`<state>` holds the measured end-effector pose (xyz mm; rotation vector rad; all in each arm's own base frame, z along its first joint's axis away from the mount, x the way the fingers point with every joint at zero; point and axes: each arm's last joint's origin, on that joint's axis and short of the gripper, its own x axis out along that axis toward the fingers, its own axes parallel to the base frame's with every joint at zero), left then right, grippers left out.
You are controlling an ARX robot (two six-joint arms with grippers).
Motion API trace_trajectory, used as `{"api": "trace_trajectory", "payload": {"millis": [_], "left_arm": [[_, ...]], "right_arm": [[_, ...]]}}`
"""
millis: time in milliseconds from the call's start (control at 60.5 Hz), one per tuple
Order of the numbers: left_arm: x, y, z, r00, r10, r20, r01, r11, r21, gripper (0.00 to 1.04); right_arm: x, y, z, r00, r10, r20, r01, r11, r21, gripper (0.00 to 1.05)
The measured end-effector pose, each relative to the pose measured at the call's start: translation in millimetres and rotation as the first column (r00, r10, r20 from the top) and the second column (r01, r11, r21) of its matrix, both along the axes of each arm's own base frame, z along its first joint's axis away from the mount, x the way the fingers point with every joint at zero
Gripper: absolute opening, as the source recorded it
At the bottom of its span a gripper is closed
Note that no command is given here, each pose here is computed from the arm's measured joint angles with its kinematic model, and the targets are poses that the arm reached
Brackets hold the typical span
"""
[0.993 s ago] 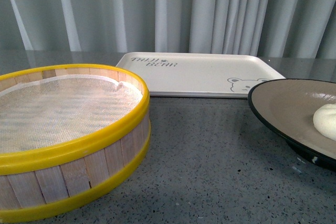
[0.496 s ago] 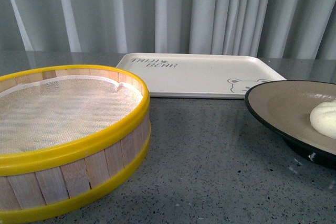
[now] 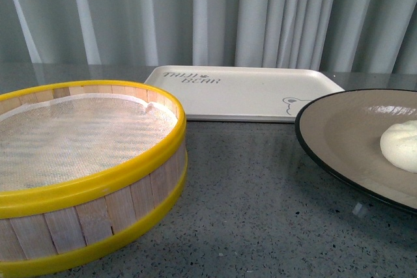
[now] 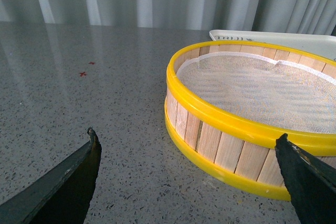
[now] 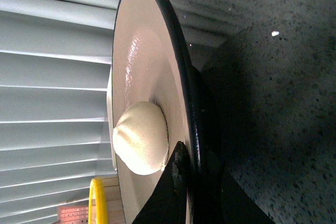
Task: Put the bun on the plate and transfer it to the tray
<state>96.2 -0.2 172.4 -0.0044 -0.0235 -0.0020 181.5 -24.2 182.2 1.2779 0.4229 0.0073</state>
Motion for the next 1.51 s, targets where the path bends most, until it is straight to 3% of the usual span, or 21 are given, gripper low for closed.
{"api": "trace_trajectory", "payload": {"millis": [265, 546, 926, 1175, 1505], "left_arm": [[0.0, 0.0, 0.0, 1.000, 0.000, 0.000, 0.000, 1.000, 0.000, 0.98], [0.0, 0.0, 0.0, 1.000, 0.000, 0.000, 0.000, 1.000, 0.000, 0.98], [0.0, 0.0, 0.0, 1.000, 0.000, 0.000, 0.000, 1.000, 0.000, 0.98], [0.0, 0.0, 0.0, 1.000, 0.000, 0.000, 0.000, 1.000, 0.000, 0.98], [0.0, 0.0, 0.0, 1.000, 0.000, 0.000, 0.000, 1.000, 0.000, 0.98]], "right_arm": [[-5.3, -5.1, 5.9, 0.998, -0.055, 0.034, 0.054, 0.998, 0.032, 0.02], [51.2, -12.5, 45.3, 0.987, -0.100, 0.124, 0.091, 0.993, 0.078, 0.02], [184.3, 7.6, 67.5, 0.999, -0.038, 0.039, 0.033, 0.992, 0.124, 0.02], [220.0, 13.8, 53.0, 1.000, -0.007, -0.011, 0.008, 0.994, 0.105, 0.02], [239.0, 62.5, 45.9, 0.989, 0.148, 0.021, -0.149, 0.987, 0.053, 0.02]]}}
